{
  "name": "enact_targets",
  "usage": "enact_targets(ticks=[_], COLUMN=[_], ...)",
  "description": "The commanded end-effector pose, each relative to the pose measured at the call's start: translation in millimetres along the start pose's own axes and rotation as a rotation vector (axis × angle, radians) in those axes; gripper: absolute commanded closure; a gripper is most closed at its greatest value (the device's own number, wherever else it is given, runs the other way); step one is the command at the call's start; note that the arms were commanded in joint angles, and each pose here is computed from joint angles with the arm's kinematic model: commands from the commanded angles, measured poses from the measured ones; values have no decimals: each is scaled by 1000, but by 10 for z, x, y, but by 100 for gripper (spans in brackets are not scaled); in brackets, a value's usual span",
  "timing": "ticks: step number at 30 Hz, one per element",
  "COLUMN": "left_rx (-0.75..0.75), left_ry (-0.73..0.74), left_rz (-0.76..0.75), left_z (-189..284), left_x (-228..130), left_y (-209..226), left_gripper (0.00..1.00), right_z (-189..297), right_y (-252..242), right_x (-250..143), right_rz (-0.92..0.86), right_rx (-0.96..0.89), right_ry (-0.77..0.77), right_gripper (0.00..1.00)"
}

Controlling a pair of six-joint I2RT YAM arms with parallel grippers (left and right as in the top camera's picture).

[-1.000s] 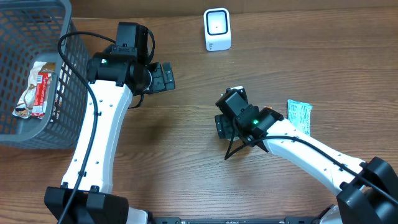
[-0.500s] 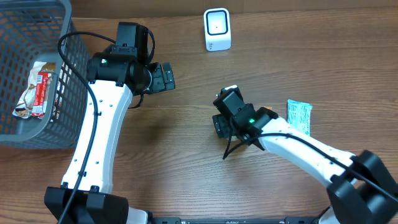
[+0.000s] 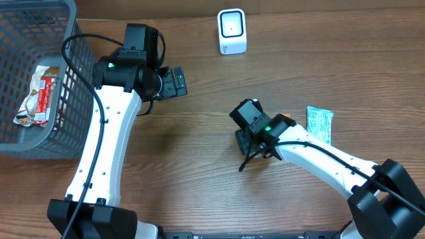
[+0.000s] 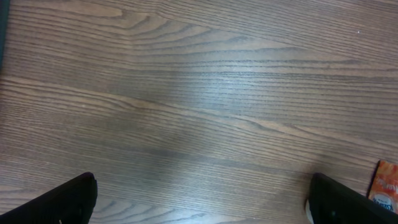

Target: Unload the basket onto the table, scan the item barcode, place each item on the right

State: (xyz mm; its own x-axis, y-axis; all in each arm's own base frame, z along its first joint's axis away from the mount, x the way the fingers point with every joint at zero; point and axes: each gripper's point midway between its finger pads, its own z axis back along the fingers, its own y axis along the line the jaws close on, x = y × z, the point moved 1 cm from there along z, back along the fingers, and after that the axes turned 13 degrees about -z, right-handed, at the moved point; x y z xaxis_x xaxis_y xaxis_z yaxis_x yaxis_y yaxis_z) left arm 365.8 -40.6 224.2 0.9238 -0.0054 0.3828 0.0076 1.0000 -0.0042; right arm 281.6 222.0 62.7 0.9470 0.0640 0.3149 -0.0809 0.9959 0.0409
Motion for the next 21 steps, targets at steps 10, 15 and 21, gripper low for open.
enact_targets(ticks=[10, 15, 21], left_rx=[10, 10, 10], left_ry=[-18, -18, -18], left_rz=[2, 2, 2], left_z=[45, 45, 45], left_x=[35, 35, 35], left_y=[11, 11, 11], left_gripper=[0, 0, 0], right_z=[96, 111, 114], right_y=[-123, -267, -292], right_x=[26, 75, 79], right_rz=[-69, -63, -58], right_rx=[-52, -134, -149], right_ry=[-21, -62, -66], right_gripper=[42, 42, 42])
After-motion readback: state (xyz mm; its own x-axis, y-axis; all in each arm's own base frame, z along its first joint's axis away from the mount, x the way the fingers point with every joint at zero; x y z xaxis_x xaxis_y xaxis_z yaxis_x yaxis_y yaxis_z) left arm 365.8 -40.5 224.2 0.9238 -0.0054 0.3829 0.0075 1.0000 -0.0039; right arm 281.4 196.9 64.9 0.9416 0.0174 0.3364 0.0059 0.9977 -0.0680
